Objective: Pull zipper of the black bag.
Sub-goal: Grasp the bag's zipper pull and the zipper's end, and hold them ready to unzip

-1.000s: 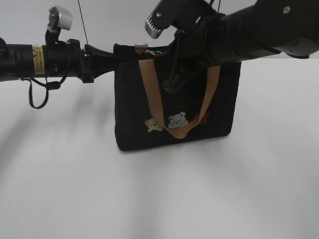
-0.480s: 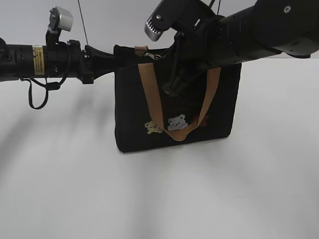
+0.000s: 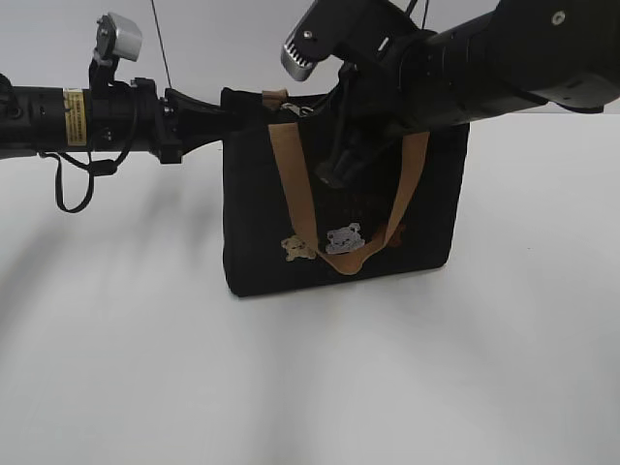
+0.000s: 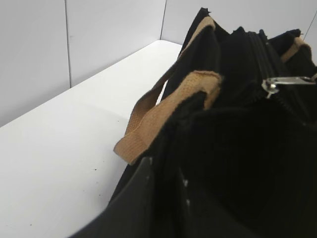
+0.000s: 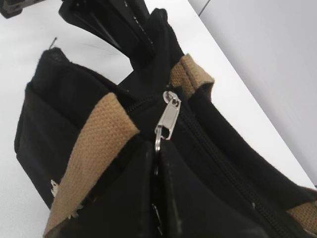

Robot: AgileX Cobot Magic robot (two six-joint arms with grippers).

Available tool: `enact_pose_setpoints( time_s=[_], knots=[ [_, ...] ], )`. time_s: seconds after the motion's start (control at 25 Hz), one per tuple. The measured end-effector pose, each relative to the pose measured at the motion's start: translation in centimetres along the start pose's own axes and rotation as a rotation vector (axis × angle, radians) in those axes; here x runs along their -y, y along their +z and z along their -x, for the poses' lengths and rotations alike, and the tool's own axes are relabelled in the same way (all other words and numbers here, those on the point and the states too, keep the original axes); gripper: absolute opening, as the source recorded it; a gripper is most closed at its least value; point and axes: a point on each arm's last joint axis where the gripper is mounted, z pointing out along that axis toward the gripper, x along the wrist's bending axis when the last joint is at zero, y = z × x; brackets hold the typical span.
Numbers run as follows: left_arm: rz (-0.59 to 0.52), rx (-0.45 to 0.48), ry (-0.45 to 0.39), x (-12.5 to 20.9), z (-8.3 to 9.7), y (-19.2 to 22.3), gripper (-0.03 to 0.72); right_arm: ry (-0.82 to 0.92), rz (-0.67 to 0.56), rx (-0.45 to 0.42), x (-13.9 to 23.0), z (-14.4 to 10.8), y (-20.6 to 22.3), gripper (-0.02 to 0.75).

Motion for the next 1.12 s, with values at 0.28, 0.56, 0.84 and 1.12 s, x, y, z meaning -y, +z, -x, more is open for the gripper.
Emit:
enact_pose_setpoints(
  time_s=[0.28, 0.56, 0.84, 1.12],
  knots=[
    [0.0, 0.0, 0.0, 0.0, 0.0, 0.0, 0.045, 0.0, 0.0, -0.001, 0.0, -0.01, 0.0, 0.013],
    [-0.003, -0.001, 0.001, 0.03, -0.01, 0.0, 0.045, 0.001, 0.008, 0.006, -0.19, 0.11, -0.27, 0.031],
    [-0.004, -0.002, 0.001, 0.04, -0.02, 0.0, 0.045, 0.001, 0.008, 0.006, -0.19, 0.11, -0.27, 0.032],
    [-0.006, -0.004, 0.001, 0.05, -0.04, 0.0, 0.045, 0.001, 0.009, 0.007, -0.2, 0.12, -0.27, -0.015]
  ],
)
